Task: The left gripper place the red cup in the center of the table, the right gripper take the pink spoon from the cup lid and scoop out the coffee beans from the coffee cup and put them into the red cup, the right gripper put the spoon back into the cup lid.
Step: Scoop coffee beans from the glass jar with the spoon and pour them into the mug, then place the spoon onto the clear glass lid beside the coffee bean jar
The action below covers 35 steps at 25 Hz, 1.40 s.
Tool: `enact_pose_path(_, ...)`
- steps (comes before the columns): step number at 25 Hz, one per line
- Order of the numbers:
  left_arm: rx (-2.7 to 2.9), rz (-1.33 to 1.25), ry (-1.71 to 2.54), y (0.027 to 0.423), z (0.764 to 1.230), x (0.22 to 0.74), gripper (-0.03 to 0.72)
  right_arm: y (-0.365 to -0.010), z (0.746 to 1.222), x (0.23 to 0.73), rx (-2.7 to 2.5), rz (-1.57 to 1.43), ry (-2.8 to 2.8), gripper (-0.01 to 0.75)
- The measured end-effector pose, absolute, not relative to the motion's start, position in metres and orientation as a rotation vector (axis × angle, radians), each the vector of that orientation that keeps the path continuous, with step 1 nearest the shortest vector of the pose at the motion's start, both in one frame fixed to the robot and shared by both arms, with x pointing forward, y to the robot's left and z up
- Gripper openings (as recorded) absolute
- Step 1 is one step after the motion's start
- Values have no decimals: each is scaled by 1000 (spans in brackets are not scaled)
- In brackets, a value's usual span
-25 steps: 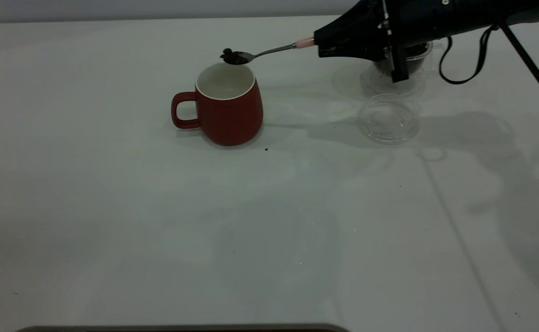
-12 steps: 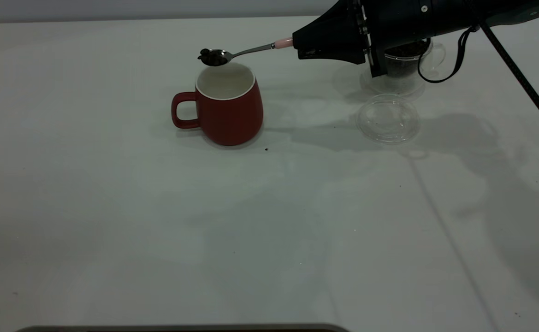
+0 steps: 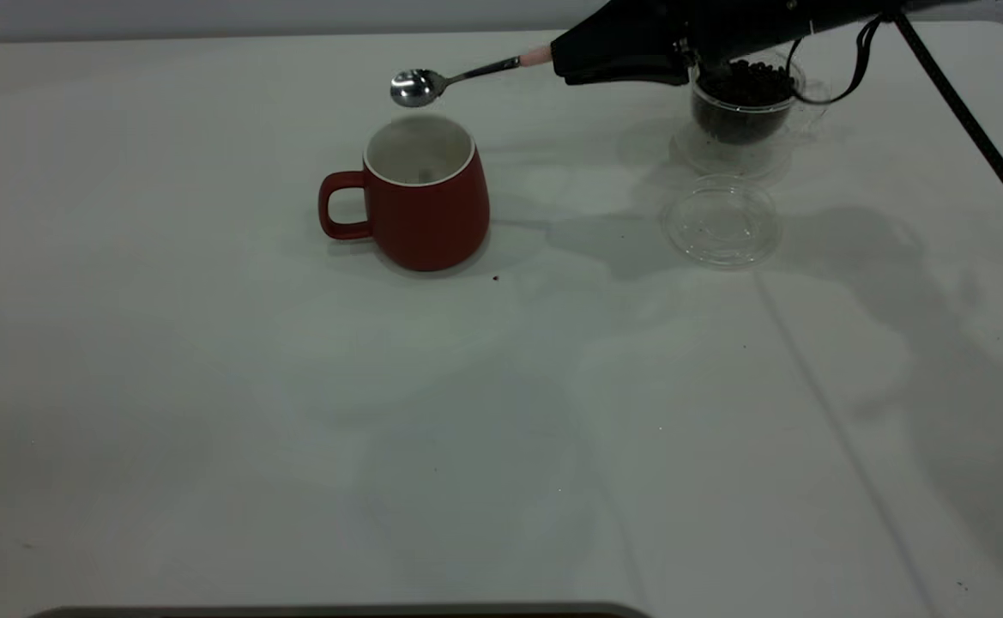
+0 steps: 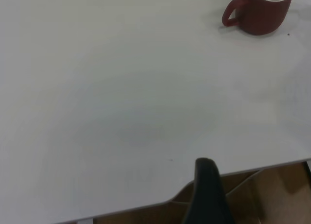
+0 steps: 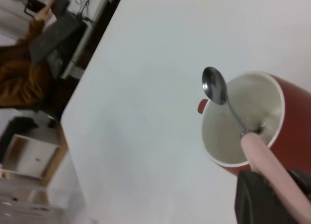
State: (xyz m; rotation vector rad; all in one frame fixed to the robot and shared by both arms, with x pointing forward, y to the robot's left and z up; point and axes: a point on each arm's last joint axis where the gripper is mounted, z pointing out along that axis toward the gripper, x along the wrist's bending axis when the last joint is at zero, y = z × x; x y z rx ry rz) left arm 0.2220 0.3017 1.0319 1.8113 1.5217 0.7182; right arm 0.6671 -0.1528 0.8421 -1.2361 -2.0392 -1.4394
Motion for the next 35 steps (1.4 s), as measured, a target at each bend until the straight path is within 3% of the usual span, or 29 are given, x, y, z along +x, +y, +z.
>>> enact_pose_path(8,1810,717,1523,302,1032,222,587,-168,875,662,-1082,-1373,-2208,101)
enact_pose_path(13,1810,717,1523,302,1032,222,587,-237,898,662,-1124,-1310,-2218,101)
enact_pose_path(17,1810,718,1522,302,1032,222,587,-296,886,656,-1308,-1266,-2159,101)
enact_pose_path(21,1810,718,1522,302,1032,222,587,-331,861,647,-1433,-1229,-2062,101)
enact_pose_path(35,1810,718,1522,302,1032,222,587,-340,785,639,-1582,-1140,-1872,101)
